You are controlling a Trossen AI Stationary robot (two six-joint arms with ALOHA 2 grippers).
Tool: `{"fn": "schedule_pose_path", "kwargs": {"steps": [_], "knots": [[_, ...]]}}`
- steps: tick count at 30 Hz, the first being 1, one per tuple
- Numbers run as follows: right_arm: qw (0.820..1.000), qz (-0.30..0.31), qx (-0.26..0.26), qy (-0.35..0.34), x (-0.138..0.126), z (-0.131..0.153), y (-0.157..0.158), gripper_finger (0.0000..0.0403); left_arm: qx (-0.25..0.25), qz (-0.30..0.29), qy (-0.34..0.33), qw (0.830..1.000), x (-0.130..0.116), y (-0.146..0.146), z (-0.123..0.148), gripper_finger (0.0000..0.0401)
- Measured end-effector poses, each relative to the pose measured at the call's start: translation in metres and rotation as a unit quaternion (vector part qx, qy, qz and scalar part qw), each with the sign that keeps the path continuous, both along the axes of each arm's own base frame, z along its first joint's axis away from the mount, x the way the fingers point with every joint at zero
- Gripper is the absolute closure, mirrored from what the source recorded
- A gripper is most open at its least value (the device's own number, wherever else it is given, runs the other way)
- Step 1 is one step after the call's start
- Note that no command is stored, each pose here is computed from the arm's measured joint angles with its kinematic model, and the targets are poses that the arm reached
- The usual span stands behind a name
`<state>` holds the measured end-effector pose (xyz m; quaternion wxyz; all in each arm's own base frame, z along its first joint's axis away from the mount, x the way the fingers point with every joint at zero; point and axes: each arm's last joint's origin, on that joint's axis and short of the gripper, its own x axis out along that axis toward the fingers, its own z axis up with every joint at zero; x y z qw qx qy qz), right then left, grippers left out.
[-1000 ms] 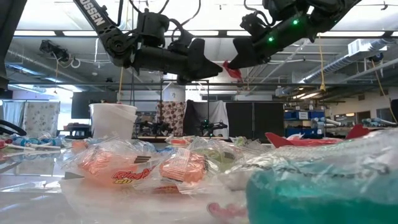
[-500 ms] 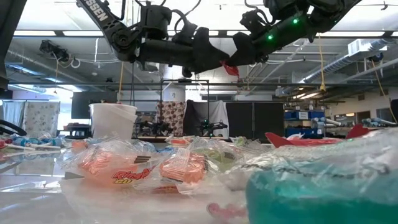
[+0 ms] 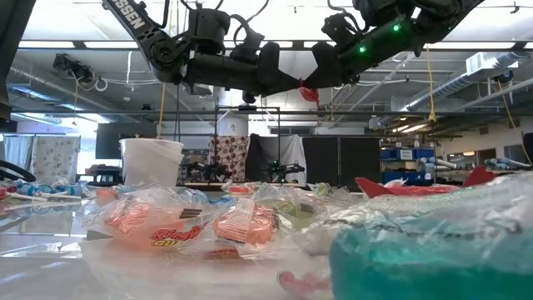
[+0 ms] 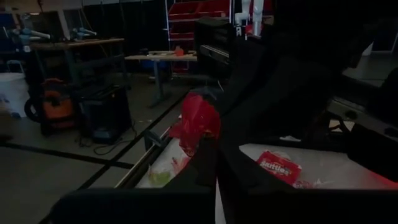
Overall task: Sort candy by brand, put in halloween buckets
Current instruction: Put the skittles into the white bucket
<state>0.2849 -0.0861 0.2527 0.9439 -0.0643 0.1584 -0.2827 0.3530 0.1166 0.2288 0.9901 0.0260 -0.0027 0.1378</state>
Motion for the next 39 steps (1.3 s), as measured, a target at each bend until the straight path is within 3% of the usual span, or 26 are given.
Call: {"fn": "schedule_pose_path", "kwargs": {"steps": [9,13,19,28,32,36,39], "knots": [[0.996,-0.046,0.069,0.034,-0.006,-0.012,-0.001,0.0325,0.001,0.016,0.054,0.998,-0.009,0.008,0.001,0.0398],[0.983,-0.085,0.114,0.115,-0.017,-0.031,-0.002,0.0294,0.026,0.077,0.113,0.99,-0.028,0.011,0.017,0.0399],[0.957,-0.091,0.177,0.212,-0.033,-0.048,0.0,0.0273,0.015,0.135,0.194,0.971,-0.07,0.008,0.046,0.04],[0.928,-0.063,0.237,0.282,-0.044,-0.057,0.008,0.0274,-0.067,0.271,0.303,0.911,-0.149,0.016,0.064,0.04],[0.924,-0.064,0.247,0.285,-0.046,-0.058,0.009,0.0274,-0.097,0.322,0.329,0.883,-0.168,0.022,0.061,0.04],[0.923,-0.067,0.25,0.286,-0.046,-0.059,0.009,0.0274,-0.087,0.407,0.374,0.829,-0.183,0.029,0.056,0.0399],[0.921,-0.067,0.25,0.29,-0.047,-0.059,0.009,0.0274,-0.099,0.425,0.387,0.812,-0.192,0.035,0.049,0.0396]]}}
